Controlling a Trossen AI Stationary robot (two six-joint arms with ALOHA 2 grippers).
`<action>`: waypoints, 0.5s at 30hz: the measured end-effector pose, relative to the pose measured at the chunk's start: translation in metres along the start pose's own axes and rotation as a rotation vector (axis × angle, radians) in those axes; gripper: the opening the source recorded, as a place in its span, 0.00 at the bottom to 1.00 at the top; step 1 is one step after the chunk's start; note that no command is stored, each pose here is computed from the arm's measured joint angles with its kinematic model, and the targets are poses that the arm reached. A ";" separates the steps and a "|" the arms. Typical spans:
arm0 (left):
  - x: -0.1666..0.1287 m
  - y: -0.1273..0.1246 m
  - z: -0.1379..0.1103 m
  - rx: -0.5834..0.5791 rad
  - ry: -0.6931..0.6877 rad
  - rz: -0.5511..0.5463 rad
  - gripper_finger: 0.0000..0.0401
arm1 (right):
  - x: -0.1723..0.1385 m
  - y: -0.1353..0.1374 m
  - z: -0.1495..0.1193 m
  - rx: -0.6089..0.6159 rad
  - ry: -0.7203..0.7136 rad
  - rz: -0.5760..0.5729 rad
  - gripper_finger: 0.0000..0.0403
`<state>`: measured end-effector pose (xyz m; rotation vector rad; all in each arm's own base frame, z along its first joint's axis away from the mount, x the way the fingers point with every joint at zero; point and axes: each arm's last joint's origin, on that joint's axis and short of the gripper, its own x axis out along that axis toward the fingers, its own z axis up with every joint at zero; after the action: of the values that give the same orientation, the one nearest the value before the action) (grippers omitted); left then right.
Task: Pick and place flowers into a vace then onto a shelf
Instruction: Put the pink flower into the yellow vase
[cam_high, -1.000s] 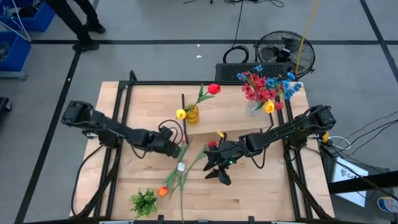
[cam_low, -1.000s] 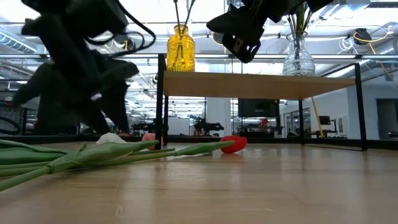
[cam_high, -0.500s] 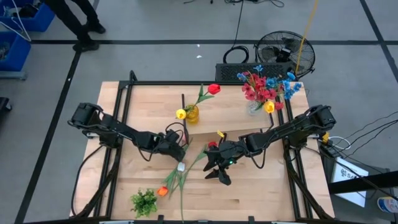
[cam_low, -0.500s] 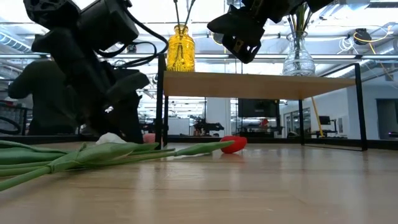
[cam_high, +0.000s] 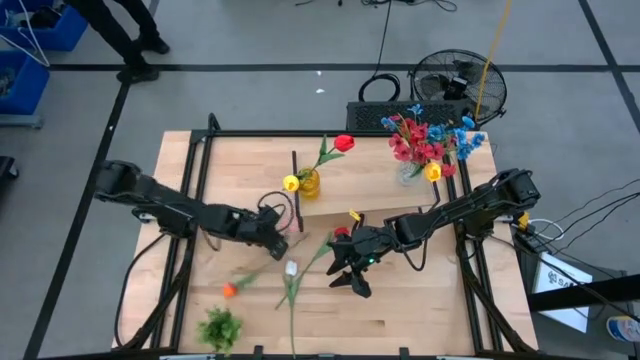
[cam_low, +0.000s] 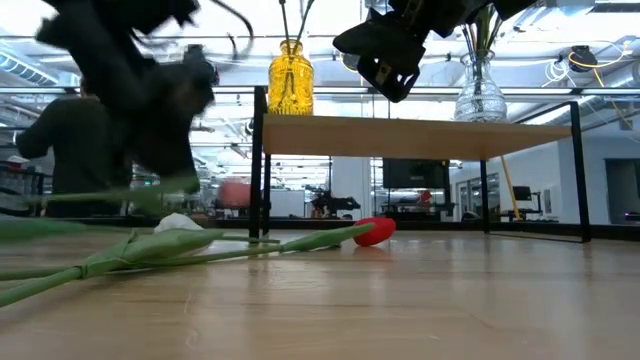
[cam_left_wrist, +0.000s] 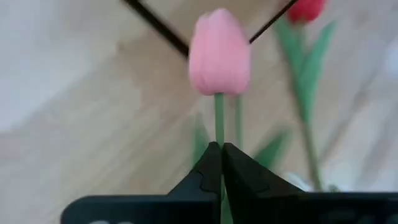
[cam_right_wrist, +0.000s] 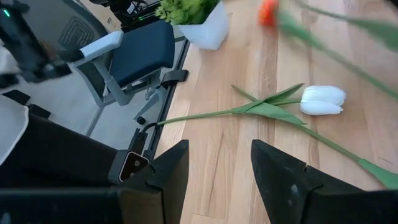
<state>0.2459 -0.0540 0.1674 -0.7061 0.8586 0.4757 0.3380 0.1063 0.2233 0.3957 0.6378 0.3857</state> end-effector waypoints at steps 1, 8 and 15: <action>-0.011 0.000 0.002 -0.001 -0.045 -0.008 0.02 | 0.000 -0.001 0.000 0.001 -0.001 -0.001 0.41; -0.100 0.000 0.028 -0.034 -0.473 -0.073 0.01 | 0.000 -0.001 0.001 -0.001 -0.003 -0.004 0.41; -0.185 0.006 0.056 0.030 -0.867 -0.017 0.01 | 0.000 -0.001 0.001 -0.002 -0.003 -0.004 0.41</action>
<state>0.1648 -0.0282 0.3410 -0.4081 0.0429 0.6771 0.3384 0.1049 0.2233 0.3930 0.6357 0.3817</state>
